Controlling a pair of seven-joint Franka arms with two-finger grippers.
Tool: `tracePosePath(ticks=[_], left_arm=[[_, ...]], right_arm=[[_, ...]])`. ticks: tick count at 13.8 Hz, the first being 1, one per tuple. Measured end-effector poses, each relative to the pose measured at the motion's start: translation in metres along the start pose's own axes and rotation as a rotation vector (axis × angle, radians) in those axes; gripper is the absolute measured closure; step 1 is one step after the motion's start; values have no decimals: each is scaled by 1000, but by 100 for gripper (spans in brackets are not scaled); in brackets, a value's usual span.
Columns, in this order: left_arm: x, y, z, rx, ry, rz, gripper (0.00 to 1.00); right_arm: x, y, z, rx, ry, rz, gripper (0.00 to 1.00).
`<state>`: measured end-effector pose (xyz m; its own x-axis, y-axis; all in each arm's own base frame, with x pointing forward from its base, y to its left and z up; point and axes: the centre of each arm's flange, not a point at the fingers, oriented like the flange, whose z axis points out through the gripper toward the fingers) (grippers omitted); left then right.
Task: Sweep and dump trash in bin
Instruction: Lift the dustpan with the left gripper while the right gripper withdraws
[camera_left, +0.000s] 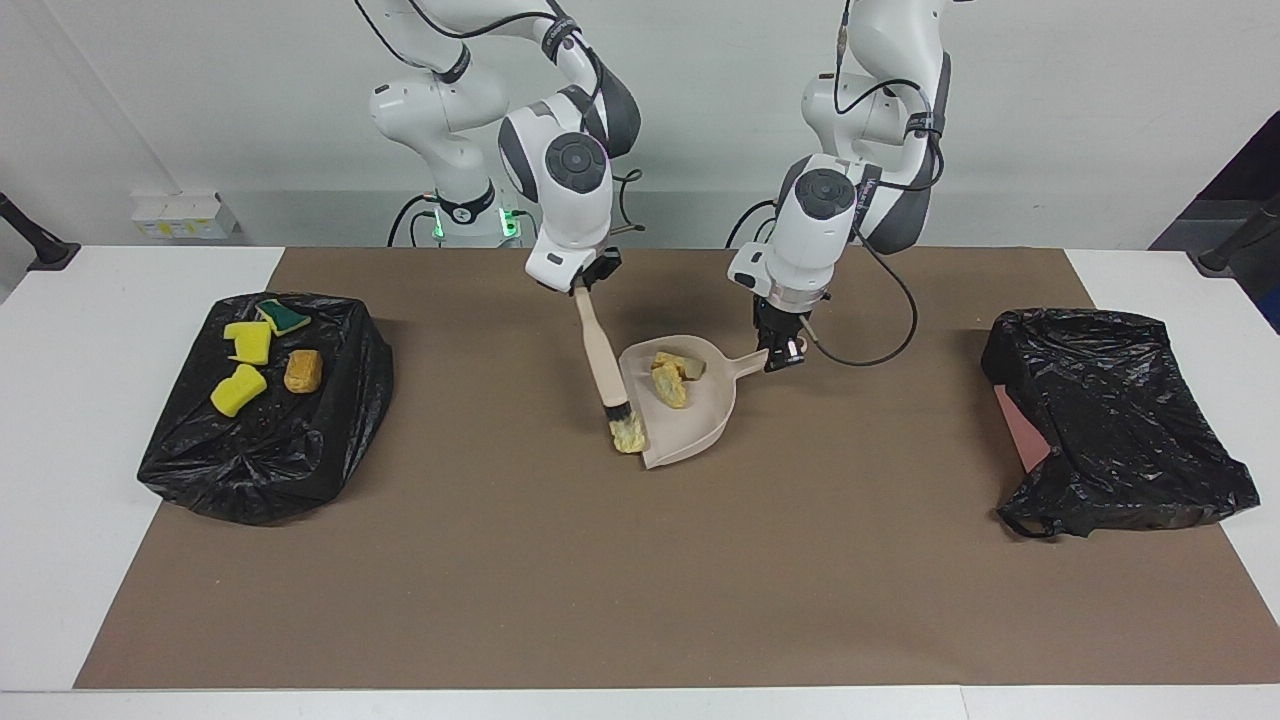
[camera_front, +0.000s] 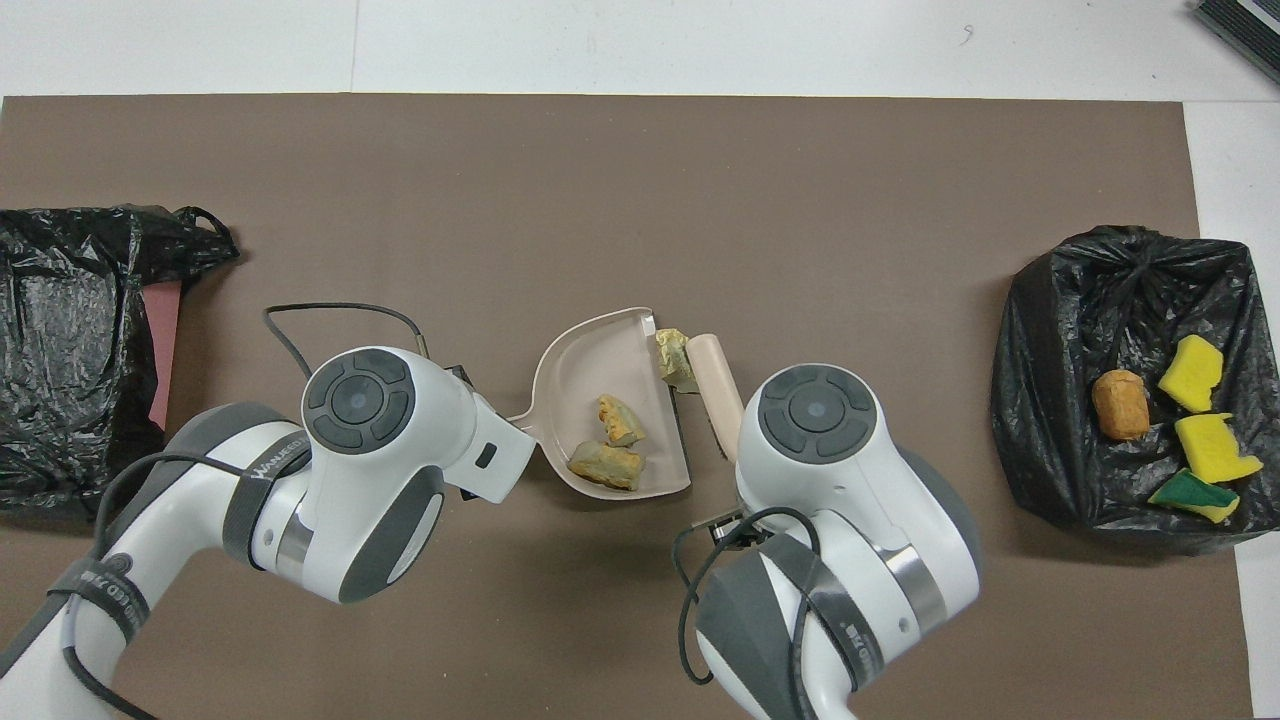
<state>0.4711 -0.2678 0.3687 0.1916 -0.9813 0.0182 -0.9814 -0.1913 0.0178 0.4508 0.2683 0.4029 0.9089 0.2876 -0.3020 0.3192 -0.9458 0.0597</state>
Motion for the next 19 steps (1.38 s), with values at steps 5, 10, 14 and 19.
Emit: tracePosePath(ticks=[5, 10, 14, 19], left_arm=[[0, 0, 1, -1, -1, -2, 67], [-1, 1, 2, -4, -4, -4, 67], [-4, -1, 2, -3, -3, 1, 67], [-32, -26, 0, -2, 2, 21, 67]], right_arm=[[49, -13, 52, -56, -79, -45, 74], [40, -49, 33, 158, -118, -21, 74], [18, -45, -6, 233, -127, 63, 74], [-19, -44, -31, 175, -168, 329, 74]])
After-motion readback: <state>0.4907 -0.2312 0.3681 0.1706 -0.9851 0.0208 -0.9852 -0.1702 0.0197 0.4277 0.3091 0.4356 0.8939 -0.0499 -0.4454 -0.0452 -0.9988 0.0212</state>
